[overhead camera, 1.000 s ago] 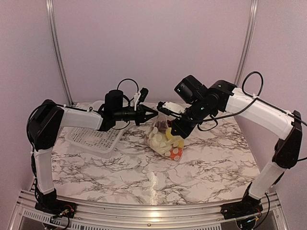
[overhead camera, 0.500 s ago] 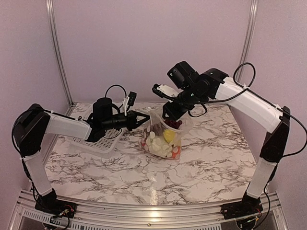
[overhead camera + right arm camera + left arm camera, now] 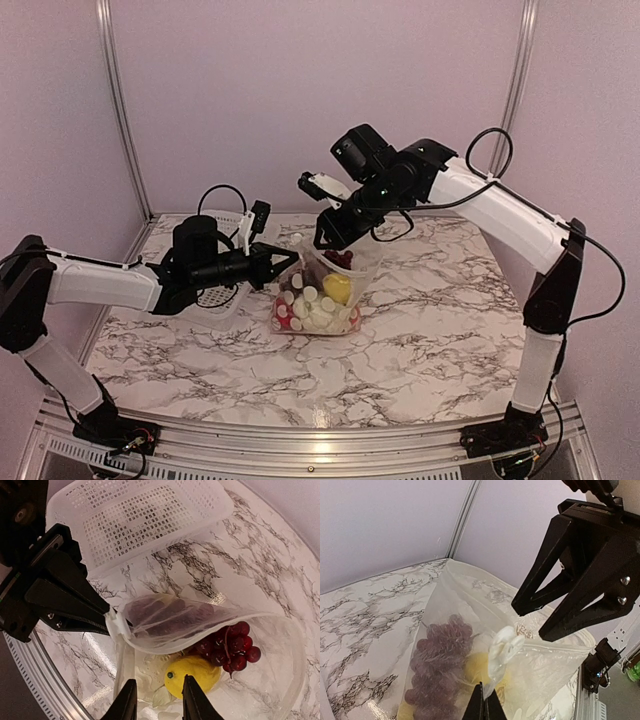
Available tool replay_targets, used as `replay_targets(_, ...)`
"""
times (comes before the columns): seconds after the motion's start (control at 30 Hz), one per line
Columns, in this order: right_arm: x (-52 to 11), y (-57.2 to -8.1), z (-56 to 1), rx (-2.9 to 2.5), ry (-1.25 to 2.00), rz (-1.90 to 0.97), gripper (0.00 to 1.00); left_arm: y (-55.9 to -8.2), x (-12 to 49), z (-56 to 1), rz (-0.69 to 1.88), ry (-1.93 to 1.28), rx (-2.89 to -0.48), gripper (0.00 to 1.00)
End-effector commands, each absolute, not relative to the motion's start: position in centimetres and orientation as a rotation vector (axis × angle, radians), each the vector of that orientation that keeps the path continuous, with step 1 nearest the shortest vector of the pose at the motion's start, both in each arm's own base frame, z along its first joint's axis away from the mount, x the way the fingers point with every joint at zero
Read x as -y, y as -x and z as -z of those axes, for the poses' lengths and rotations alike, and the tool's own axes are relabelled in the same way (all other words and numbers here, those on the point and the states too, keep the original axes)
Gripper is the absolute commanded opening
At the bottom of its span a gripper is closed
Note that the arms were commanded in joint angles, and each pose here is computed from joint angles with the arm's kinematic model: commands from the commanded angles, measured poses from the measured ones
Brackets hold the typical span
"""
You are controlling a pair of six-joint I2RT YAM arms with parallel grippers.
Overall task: Place the food in the zip-top bag and seal the zipper
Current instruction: Pass from the left arm to the right
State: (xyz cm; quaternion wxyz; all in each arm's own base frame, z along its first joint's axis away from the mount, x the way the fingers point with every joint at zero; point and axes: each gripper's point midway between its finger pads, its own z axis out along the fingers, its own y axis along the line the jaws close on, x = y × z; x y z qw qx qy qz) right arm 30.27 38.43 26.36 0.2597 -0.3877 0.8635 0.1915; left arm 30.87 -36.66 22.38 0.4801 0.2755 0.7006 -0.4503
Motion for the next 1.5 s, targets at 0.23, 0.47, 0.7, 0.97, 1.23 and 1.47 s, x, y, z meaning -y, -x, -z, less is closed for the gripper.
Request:
replay_targets(0.23, -41.2, -27.6, -31.5, -2.18, 1.08, -0.808, 0.31, -30.4, 35.2, -23.1, 1.007, -0.68, -1.681, 0.0)
replay_targets(0.47, -41.8, -29.2, -27.5, -2.252, 1.127, -0.621, 0.33, -29.8, 35.2, -23.0, 1.015, -0.71, -1.675, 0.0)
replay_targets(0.7, -41.9, -29.9, -26.2, -2.275, 1.128, -0.571, 0.31, -29.4, 35.1, -23.0, 1.011, -0.732, -1.67, 0.0)
replay_targets(0.97, -41.2, -30.6, -29.4, -2.177, 1.099, -0.531, 0.29, -29.1, 34.9, -22.5, 1.007, -0.746, -1.683, 0.0)
replay_targets(1.23, -40.9, -30.5, -25.1, -2.264, 1.136, -0.489, 0.34, -28.7, 34.8, -22.6, 1.011, -0.769, -1.676, 0.0)
replay_targets(1.47, -41.2, -30.4, -24.6, -2.258, 1.17, -0.492, 0.32, -28.5, 34.7, -22.8, 1.013, -0.77, -1.669, 0.0)
